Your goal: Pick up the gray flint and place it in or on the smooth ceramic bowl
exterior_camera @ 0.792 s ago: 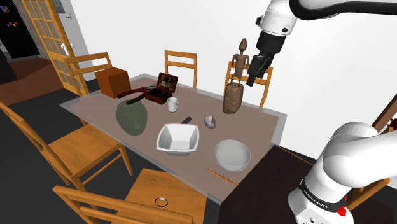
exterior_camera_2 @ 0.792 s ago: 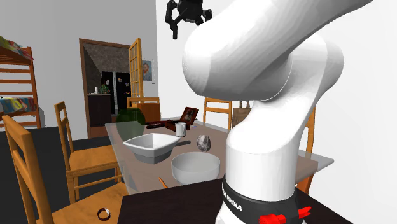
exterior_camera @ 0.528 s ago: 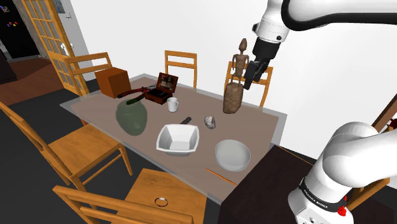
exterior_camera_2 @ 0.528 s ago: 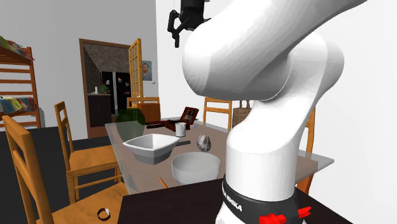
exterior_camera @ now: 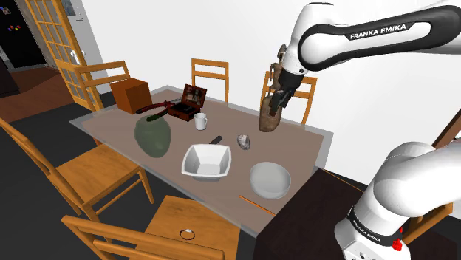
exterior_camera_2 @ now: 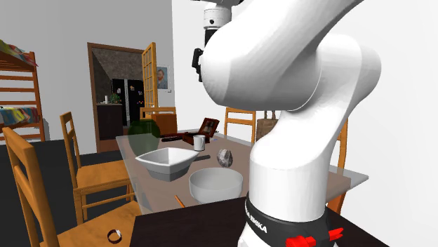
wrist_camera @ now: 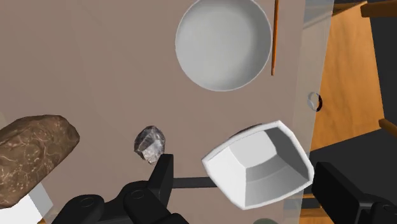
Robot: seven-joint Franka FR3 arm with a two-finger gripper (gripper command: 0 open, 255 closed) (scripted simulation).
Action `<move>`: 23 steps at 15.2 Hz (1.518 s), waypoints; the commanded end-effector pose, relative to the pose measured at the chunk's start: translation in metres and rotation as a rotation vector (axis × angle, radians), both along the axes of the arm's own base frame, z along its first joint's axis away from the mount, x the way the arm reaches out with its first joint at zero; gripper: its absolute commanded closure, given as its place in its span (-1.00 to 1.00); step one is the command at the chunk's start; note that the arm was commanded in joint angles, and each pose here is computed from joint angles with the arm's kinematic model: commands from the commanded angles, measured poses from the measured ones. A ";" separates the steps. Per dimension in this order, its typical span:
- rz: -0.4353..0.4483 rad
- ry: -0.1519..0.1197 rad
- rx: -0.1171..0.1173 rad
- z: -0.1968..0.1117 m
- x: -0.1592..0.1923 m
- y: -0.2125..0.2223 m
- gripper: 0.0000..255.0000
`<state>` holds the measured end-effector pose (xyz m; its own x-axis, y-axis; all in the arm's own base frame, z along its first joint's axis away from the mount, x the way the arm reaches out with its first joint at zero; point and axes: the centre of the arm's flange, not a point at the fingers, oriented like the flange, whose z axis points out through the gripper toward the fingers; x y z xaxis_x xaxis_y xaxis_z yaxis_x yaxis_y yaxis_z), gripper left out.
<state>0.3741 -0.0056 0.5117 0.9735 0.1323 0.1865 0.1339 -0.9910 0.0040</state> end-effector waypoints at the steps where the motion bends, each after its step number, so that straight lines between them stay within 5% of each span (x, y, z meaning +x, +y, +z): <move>1: 0.000 -0.010 -0.002 -0.019 0.016 -0.009 -1.00; 23: 0.002 -0.096 -0.019 -0.230 0.186 -0.095 -1.00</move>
